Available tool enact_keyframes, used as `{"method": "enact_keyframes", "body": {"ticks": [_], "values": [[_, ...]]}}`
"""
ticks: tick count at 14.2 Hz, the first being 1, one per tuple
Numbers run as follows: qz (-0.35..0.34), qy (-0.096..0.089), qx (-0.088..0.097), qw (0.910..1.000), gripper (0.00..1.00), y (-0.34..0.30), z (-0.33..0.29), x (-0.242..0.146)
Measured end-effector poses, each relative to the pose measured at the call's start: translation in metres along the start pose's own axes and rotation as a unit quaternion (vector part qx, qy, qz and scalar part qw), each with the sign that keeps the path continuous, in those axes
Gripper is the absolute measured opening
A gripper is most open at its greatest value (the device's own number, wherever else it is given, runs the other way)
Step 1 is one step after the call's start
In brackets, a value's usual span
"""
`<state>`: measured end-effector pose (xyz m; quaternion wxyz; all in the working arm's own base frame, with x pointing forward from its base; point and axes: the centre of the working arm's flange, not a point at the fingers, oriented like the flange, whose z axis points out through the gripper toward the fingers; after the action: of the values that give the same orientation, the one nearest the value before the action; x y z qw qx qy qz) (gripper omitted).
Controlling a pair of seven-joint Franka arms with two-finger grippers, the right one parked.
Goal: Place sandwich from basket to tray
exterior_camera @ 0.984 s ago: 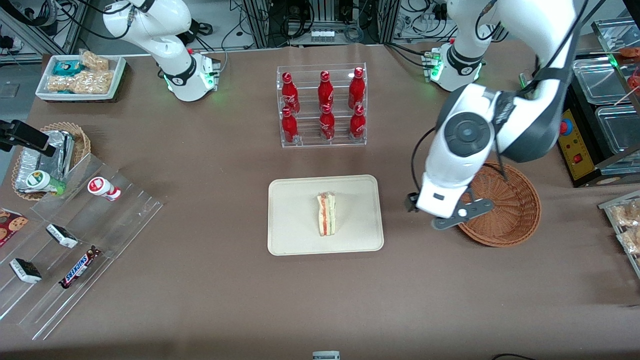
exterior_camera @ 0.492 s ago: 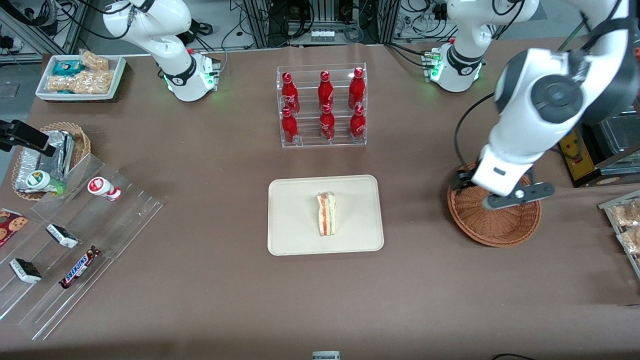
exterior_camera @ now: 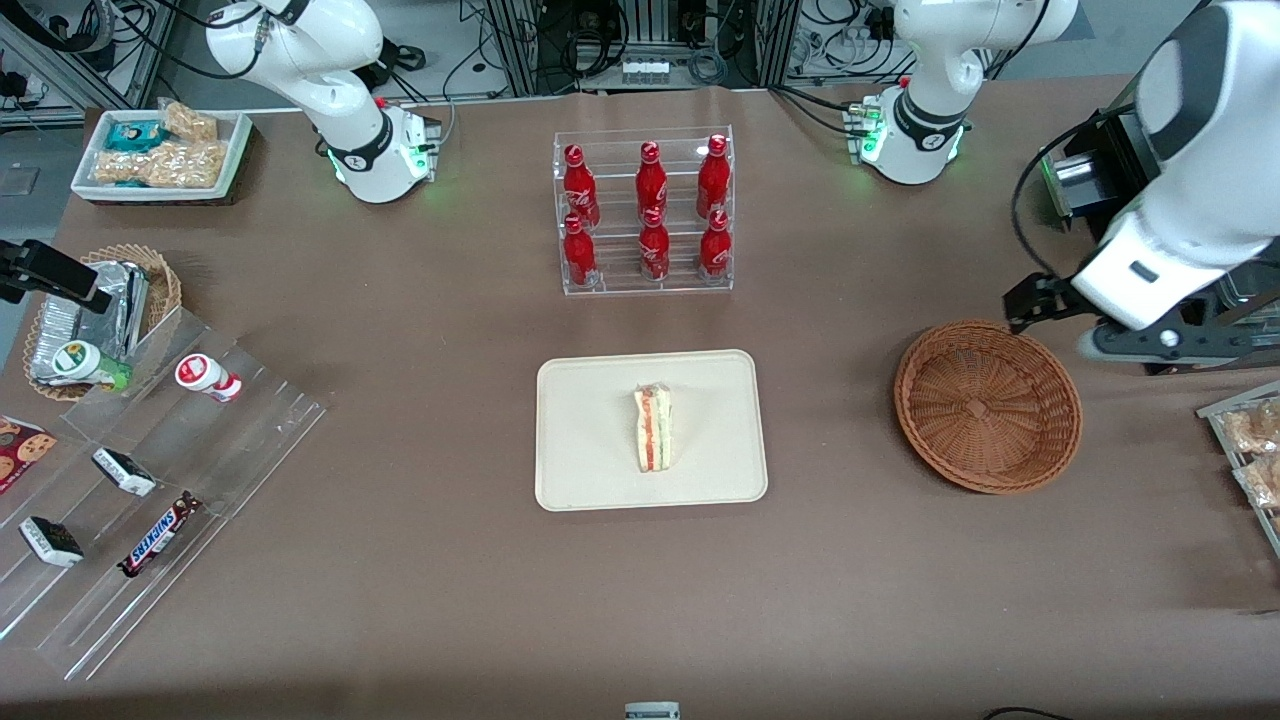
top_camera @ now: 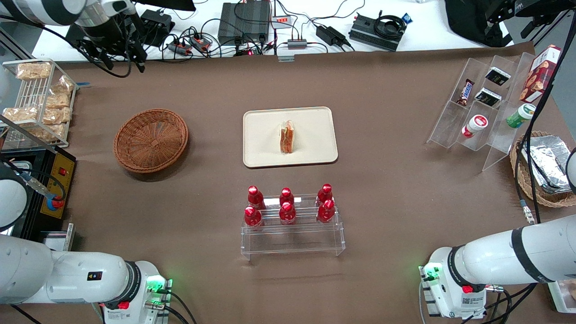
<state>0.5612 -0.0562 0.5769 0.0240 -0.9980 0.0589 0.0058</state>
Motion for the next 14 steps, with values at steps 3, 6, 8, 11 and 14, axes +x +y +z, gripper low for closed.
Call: {"method": "enact_keyframes", "body": {"ticks": [3,6,8,11,14], "values": [[0.013,0.008,-0.001,0.9999,1.0,-0.019,-0.018,-0.001],[0.009,-0.013,-0.042,0.999,1.0,-0.019,-0.024,-0.008],[0.004,-0.024,-0.054,0.9982,1.0,-0.023,-0.022,-0.01],[0.004,-0.025,-0.055,0.9982,1.0,-0.023,-0.021,-0.01],[0.005,-0.025,-0.055,0.9982,1.0,-0.023,-0.021,-0.01]]}}
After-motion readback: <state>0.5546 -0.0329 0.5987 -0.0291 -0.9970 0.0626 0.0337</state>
